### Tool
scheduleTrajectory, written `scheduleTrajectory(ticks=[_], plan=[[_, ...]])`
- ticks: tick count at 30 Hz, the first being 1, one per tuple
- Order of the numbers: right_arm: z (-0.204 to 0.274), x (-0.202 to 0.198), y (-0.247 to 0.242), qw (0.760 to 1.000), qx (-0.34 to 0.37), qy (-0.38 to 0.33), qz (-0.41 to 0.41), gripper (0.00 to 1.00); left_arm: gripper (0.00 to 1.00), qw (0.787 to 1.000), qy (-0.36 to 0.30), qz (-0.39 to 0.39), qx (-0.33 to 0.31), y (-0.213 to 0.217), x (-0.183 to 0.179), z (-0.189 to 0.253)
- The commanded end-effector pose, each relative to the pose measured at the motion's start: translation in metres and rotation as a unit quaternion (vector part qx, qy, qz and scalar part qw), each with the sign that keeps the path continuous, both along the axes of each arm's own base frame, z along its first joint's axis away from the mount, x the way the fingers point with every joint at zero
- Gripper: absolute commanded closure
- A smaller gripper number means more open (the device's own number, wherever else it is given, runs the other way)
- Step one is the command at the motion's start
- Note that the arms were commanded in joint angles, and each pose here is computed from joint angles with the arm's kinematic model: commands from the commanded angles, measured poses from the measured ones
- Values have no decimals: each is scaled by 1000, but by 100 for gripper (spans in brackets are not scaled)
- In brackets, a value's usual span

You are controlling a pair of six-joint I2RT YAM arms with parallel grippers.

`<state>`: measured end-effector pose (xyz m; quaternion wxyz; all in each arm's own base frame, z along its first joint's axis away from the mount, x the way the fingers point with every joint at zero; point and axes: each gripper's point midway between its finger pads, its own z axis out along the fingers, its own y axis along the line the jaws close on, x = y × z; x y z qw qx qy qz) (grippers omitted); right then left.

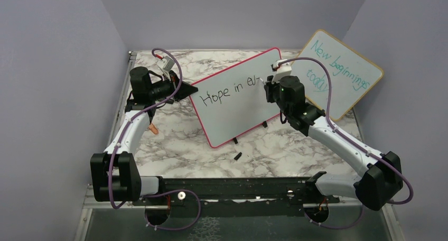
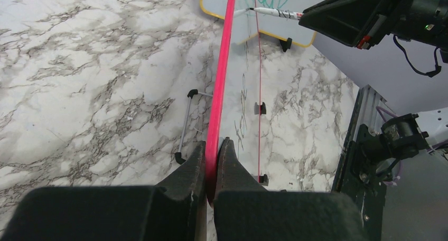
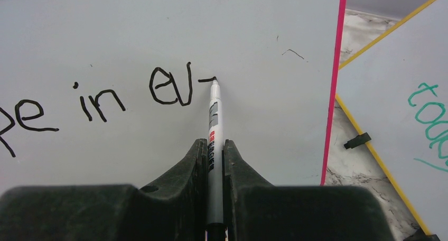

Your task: Write a sentence on the whiteboard

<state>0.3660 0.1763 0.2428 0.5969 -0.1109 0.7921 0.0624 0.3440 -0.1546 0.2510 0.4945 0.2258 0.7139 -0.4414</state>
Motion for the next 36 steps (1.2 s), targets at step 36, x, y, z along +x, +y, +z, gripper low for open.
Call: scheduleTrajectory(ticks=[36], plan=[[25,11,18,998,29,-36,35,99,100,998,26,13,54,7,3,-49]])
